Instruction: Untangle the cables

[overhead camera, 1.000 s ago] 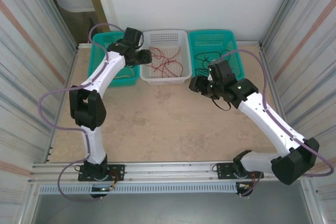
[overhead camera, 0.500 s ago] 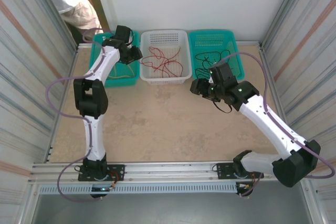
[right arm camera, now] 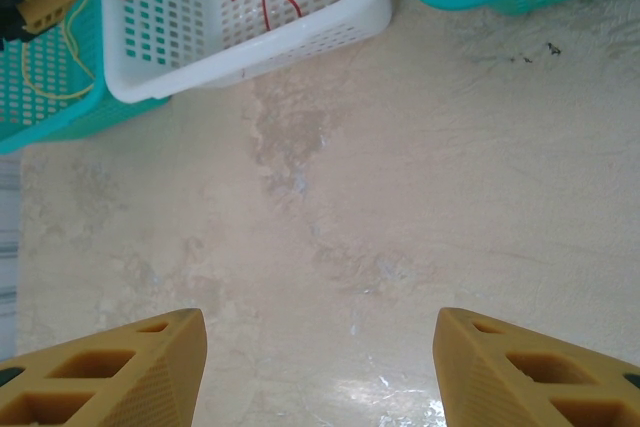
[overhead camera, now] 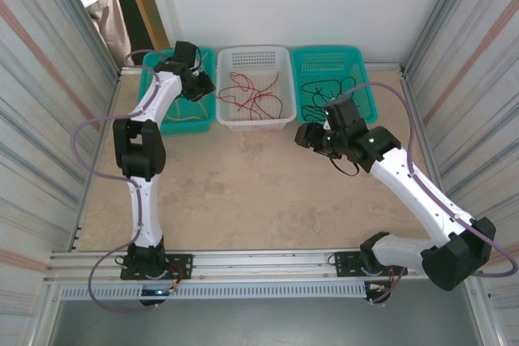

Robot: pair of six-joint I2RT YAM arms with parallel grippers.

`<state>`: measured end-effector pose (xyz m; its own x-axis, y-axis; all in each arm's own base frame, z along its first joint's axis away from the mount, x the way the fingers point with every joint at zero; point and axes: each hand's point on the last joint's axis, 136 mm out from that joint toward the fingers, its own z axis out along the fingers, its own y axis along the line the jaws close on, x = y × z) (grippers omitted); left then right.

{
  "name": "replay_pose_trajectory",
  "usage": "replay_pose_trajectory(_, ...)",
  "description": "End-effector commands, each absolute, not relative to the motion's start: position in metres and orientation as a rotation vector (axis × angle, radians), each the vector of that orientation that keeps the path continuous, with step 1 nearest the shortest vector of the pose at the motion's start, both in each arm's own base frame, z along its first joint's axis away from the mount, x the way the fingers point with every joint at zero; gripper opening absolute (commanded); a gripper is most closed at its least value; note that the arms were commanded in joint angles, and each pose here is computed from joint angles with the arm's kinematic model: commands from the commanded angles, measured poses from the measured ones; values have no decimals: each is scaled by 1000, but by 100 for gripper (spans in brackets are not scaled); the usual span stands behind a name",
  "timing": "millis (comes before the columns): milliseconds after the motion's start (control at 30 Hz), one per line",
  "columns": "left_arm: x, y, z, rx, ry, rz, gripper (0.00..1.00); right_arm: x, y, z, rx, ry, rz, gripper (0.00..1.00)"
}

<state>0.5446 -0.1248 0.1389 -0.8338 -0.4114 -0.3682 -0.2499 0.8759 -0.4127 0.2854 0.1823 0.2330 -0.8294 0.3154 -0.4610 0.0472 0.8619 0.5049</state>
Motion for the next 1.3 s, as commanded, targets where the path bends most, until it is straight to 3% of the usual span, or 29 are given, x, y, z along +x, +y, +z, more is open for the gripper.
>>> replay_pose_trajectory(0,529,-137,174,-431,2540,-473,31,288,180,234,257,2475,646,61)
replay_pose_trajectory(267,522,-155,163,-360,2596,-401,32,288,181,236,256,2471,658,61)
replay_pose_trajectory(667,521,-139,167,-372,2590,-308,32,283,174,237,267,2463,642,61)
replay_pose_trajectory(1267,531,-140,149,-363,2634,-274,25,283,167,235,285,2458,644,60)
